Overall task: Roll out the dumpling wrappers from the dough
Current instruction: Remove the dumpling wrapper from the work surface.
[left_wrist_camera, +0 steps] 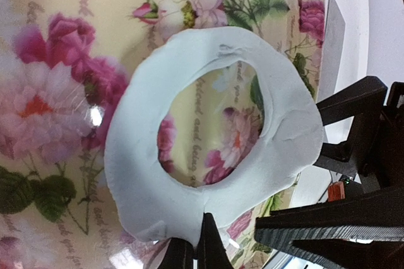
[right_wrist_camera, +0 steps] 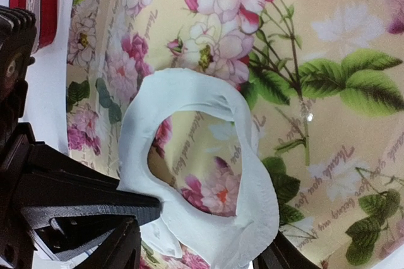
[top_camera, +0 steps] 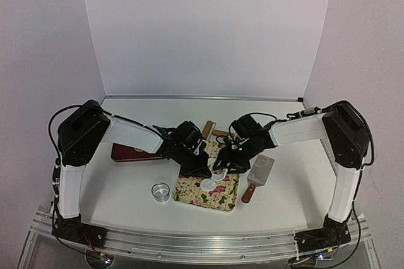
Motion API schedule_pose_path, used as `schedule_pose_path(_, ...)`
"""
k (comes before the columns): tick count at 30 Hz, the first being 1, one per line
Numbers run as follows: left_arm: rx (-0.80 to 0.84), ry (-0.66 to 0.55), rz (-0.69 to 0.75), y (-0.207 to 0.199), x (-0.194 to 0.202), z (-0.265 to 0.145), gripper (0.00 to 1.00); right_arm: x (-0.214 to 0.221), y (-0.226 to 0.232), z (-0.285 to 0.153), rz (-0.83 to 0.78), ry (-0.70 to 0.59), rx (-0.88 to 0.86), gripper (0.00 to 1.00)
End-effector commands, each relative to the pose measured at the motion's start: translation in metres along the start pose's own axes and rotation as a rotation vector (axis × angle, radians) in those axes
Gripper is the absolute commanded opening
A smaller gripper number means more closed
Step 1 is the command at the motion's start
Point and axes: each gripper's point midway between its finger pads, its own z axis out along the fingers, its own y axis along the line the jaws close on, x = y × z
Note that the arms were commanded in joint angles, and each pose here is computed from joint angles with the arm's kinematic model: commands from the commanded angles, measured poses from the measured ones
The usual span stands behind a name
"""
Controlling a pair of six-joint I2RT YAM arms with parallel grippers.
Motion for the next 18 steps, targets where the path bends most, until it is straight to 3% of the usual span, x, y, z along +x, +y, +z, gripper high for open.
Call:
schedule_pose_path(1,0.098,-0.051,0.112,-0.025,-0.014,-0.001,0.0,-0.009,0.008,0.007,-0.007,-0.007,-0.026,0.45)
schedule_pose_path(7,0.136,-0.061,0.181,-0.027,-0.014,0.002,0.0,-0.007,0.002,0.012,0.037,0.003,-0.007,0.39)
schedule_pose_path(13,0.1,-0.07,0.175,-0.023,-0.016,0.0,0.01,-0.002,-0.019,0.006,0.084,-0.017,0.1,0.13)
schedule_pose_path(15,0.092,-0.092,0.182,-0.025,-0.018,-0.007,0.06,-0.002,-0.025,0.001,0.087,-0.03,0.137,0.02)
schedule_pose_path(18,0.067,-0.12,0.203,-0.026,-0.021,-0.018,0.19,-0.004,-0.031,-0.002,0.091,-0.044,0.177,0.0)
